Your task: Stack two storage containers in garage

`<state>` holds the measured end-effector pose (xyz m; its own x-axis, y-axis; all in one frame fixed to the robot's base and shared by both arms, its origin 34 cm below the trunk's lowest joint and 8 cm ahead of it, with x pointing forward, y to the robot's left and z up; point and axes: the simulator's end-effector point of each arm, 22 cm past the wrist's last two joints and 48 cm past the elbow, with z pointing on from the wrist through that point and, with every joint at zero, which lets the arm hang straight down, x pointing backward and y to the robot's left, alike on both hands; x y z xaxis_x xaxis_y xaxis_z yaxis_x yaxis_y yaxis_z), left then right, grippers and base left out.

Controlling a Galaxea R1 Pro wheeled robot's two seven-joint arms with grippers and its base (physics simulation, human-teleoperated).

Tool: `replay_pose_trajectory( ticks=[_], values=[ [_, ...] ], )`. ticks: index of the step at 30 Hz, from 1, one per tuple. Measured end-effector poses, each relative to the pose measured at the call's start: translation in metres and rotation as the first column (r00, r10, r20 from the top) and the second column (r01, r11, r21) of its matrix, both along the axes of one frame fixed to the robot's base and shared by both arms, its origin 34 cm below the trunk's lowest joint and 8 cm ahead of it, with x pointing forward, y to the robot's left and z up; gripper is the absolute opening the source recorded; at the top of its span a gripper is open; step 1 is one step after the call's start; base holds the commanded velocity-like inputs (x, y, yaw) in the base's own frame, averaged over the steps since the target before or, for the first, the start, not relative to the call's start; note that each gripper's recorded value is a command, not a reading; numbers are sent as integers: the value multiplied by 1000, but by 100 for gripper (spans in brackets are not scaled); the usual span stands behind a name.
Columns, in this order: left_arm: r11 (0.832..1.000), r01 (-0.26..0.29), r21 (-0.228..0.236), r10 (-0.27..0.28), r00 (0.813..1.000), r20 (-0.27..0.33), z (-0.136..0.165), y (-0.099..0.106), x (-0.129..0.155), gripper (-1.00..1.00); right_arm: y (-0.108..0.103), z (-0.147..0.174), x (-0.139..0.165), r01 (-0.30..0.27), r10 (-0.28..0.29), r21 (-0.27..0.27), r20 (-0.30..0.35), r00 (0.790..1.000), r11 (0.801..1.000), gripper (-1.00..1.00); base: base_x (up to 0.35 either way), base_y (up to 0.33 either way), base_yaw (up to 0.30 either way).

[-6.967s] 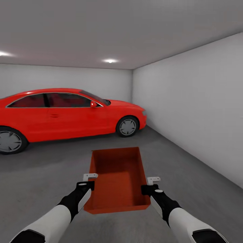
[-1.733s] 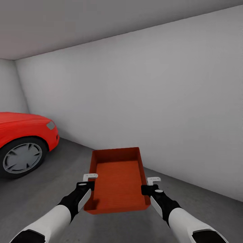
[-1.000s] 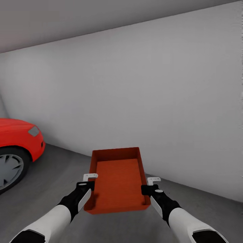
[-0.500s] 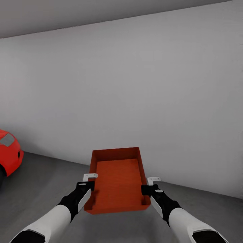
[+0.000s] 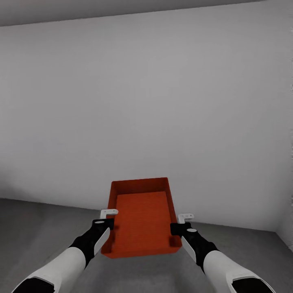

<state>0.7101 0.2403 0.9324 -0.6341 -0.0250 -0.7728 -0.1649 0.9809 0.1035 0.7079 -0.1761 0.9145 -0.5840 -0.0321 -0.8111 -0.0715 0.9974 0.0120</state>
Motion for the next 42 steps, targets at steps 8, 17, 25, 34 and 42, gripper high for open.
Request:
replay_pose_trajectory(
  ticks=[8,17,25,34,42],
  values=[
    [1000,0,0,0,1000,0,0,0,0,-100,0,0,0,0,0,0,0,1000,1000,-100,204,29,-251],
    [1000,0,0,0,1000,0,0,0,0,-100,0,0,1,0,0,0,0,1000,1000,-100,9,0,-243],
    [1000,0,0,0,1000,2,0,0,1,-100,0,0,1,0,0,0,2,1000,1000,-100,0,0,-36],
    [1000,1,1,-1,1000,0,0,-1,1,-100,0,0,1,0,0,1,0,1000,1000,-100,0,0,0],
    [1000,1,1,-1,1000,1,0,-1,1,-100,0,0,1,0,0,0,1,1000,1000,-100,0,0,0]
  ],
)
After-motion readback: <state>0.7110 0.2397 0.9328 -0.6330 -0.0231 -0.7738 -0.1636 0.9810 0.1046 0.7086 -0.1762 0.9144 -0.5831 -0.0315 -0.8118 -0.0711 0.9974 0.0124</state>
